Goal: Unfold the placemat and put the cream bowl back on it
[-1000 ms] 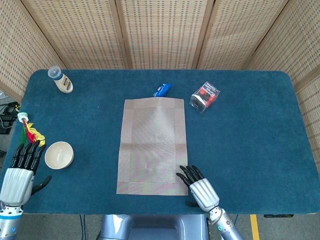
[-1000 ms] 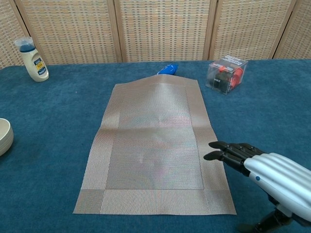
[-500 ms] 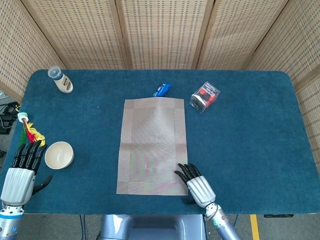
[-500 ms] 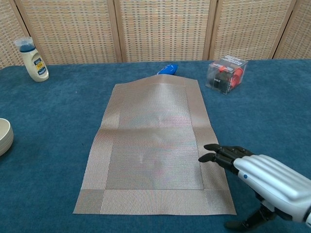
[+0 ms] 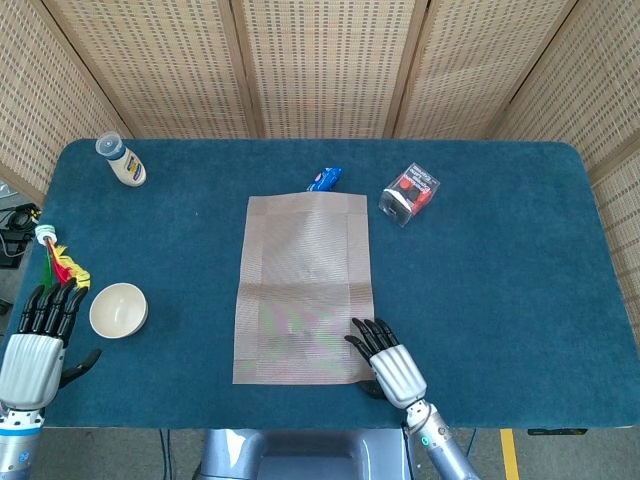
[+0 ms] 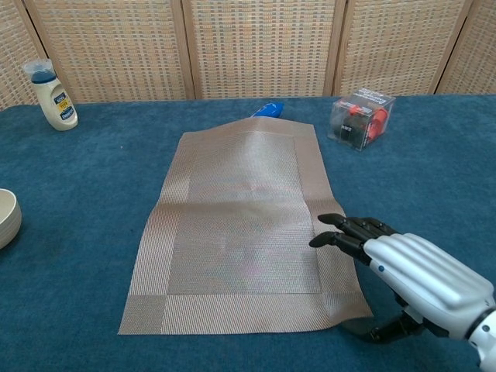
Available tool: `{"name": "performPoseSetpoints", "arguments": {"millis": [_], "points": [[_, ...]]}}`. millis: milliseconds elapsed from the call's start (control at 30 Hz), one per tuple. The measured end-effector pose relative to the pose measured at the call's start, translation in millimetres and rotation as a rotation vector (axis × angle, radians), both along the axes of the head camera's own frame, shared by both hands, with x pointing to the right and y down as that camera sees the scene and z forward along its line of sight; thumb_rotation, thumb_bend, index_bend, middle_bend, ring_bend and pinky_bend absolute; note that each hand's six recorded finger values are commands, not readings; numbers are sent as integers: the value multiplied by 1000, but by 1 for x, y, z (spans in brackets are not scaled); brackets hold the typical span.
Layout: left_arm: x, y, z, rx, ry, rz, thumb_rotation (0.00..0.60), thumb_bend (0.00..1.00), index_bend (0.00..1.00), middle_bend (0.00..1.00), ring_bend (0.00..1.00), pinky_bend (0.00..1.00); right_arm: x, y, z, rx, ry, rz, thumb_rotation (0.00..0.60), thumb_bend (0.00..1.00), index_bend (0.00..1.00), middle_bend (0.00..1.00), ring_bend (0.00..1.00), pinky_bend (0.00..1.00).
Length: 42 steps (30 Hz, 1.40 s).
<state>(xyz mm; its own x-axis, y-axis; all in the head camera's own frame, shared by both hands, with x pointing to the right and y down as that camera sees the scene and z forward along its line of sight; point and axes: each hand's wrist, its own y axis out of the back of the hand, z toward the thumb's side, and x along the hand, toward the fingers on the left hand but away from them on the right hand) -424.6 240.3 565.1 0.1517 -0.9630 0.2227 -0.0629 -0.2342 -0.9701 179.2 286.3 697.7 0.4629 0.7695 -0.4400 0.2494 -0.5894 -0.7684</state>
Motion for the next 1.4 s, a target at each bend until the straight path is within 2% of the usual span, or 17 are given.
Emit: {"name": "performPoseSetpoints", "arguments": {"millis": [133, 333, 533, 933, 1067, 1400], "points": [[1, 1, 0, -1, 0, 2, 600, 164, 9, 0, 0, 0, 1, -2, -3, 28, -34, 17, 600, 481, 214, 0, 0, 0], [1, 1, 1, -4, 2, 2, 600, 163, 13, 0, 0, 0, 5, 2, 1, 12, -37, 24, 600, 503, 220, 0, 0, 0], [3, 1, 1, -7, 6, 6, 600, 174, 36, 0, 0, 0, 5, 3, 5, 4, -42, 23, 600, 525, 349, 12, 0, 25], [1, 0, 0, 5, 16, 0, 600, 174, 40, 0, 0, 0, 3, 0, 5, 65, -107, 66, 600, 512, 531, 170, 0, 50], [1, 0, 0, 4, 17, -1, 600, 174, 40, 0, 0, 0, 3, -1, 5, 64, -120, 74, 600, 517, 558, 183, 0, 53], [0, 0, 1, -1, 20, -2, 600, 174, 40, 0, 0, 0, 5, 2, 8, 59, -118, 83, 600, 619, 582, 188, 0, 53]]}}
